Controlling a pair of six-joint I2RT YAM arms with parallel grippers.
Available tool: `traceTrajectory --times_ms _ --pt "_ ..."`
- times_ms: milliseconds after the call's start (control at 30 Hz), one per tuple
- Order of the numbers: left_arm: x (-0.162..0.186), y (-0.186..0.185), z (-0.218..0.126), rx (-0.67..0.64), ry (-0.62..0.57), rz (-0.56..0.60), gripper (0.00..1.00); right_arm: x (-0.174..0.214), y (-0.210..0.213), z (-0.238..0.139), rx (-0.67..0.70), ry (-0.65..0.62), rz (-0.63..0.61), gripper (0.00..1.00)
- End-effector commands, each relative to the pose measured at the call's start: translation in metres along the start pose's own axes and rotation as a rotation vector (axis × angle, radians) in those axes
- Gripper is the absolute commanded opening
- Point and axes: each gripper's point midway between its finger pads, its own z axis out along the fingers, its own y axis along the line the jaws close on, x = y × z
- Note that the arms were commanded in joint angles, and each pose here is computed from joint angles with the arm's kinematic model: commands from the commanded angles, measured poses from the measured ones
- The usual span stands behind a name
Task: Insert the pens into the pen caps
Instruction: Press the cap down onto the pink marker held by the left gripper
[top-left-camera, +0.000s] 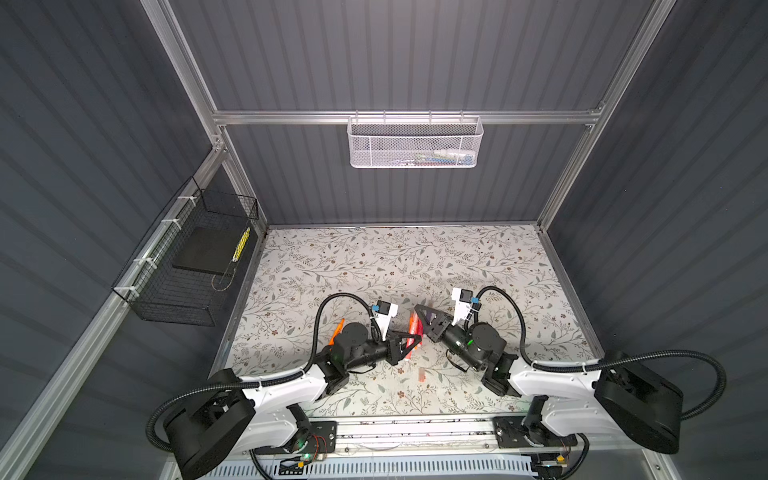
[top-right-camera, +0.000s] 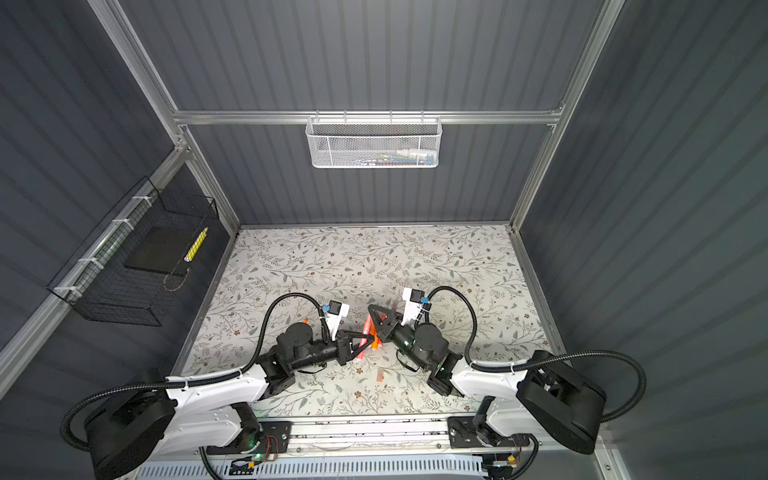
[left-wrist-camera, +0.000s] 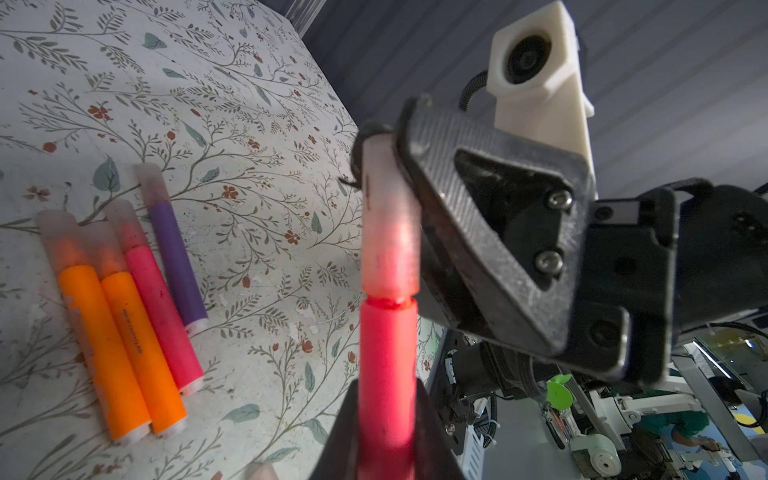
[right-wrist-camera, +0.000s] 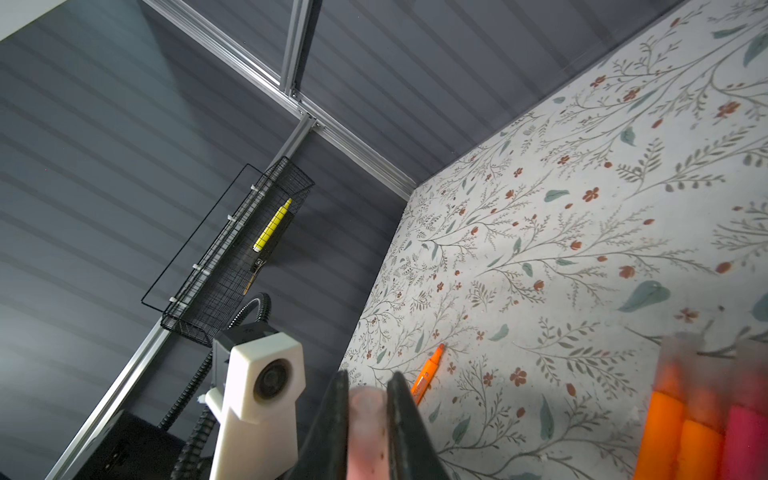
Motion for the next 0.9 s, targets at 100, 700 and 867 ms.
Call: traceTrajectory --times_ms 100,700,867 --pt "-0.035 -0.027 -0.004 0.086 -0.114 0.103 0.00 0.025 -0.006 0.001 0.018 0.116 -0.063 0.23" --pt "0.002 0.005 -0.012 -0.045 0.020 0.245 0.00 -0.010 0.003 -0.028 0.068 0.031 -0.138 0.60" --pt "0.012 0.007 -0.013 -0.046 0.053 0.279 0.00 -0.011 0.007 -0.024 0.065 0.036 -0.141 0.61"
